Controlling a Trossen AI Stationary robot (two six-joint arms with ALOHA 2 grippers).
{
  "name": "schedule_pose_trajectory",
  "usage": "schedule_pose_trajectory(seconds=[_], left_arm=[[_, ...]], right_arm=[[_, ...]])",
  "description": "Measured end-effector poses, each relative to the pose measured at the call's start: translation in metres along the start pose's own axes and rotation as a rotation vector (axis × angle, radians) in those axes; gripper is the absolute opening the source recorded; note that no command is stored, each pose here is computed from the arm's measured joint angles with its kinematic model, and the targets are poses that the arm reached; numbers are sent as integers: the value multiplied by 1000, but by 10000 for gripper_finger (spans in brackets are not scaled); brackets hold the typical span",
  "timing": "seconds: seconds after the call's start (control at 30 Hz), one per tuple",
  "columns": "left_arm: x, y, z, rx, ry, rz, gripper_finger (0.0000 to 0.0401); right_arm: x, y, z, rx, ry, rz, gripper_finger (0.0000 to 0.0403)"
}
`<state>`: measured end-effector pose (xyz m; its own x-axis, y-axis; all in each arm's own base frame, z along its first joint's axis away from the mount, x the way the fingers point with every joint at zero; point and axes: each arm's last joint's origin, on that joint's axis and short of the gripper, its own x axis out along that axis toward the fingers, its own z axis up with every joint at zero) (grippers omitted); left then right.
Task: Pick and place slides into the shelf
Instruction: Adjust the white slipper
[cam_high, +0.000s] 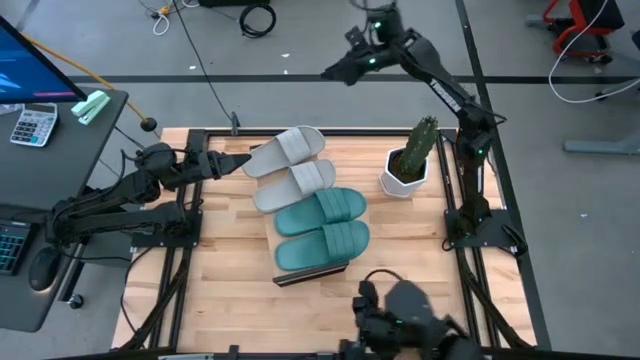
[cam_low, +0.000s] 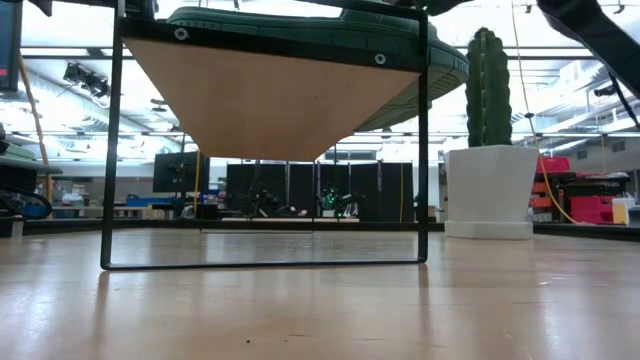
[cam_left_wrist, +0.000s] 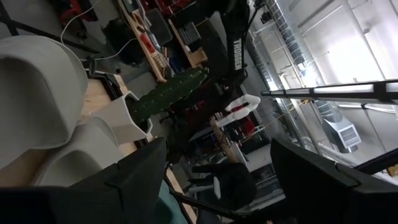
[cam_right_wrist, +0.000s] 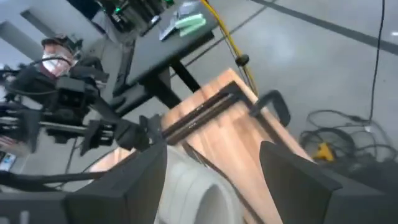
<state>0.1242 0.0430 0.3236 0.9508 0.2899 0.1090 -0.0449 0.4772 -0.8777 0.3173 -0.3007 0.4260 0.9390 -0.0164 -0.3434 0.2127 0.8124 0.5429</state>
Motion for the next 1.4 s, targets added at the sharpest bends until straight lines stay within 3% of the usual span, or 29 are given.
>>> schedule_pose_trajectory(seconds=[0.17,0.33,0.47,0.67,0.8,0.93,1.1,1.27,1.4], left_arm=[[0,0,0,1,10,-4,293],[0,0,-1,2,34,-16,293],[0,0,-2,5,49,-21,293],[0,0,-2,18,51,-21,293],[0,0,-2,18,58,-24,293],[0,0,-2,25,64,-26,293],[0,0,-2,26,74,-31,293],[0,-1,-2,36,77,-33,293],[0,-1,-2,48,77,-34,293]], right_arm=[[25,3,-23,26,127,-92,264],[47,39,-37,-202,161,-248,264],[69,63,-51,-283,180,-338,264],[110,42,-73,-195,218,-527,264],[113,20,-73,-152,202,-623,264],[109,3,-70,-100,224,-577,264],[101,-9,-68,26,268,-411,264],[101,-8,-70,5,300,-368,264],[105,-1,-77,-32,345,-400,264]])
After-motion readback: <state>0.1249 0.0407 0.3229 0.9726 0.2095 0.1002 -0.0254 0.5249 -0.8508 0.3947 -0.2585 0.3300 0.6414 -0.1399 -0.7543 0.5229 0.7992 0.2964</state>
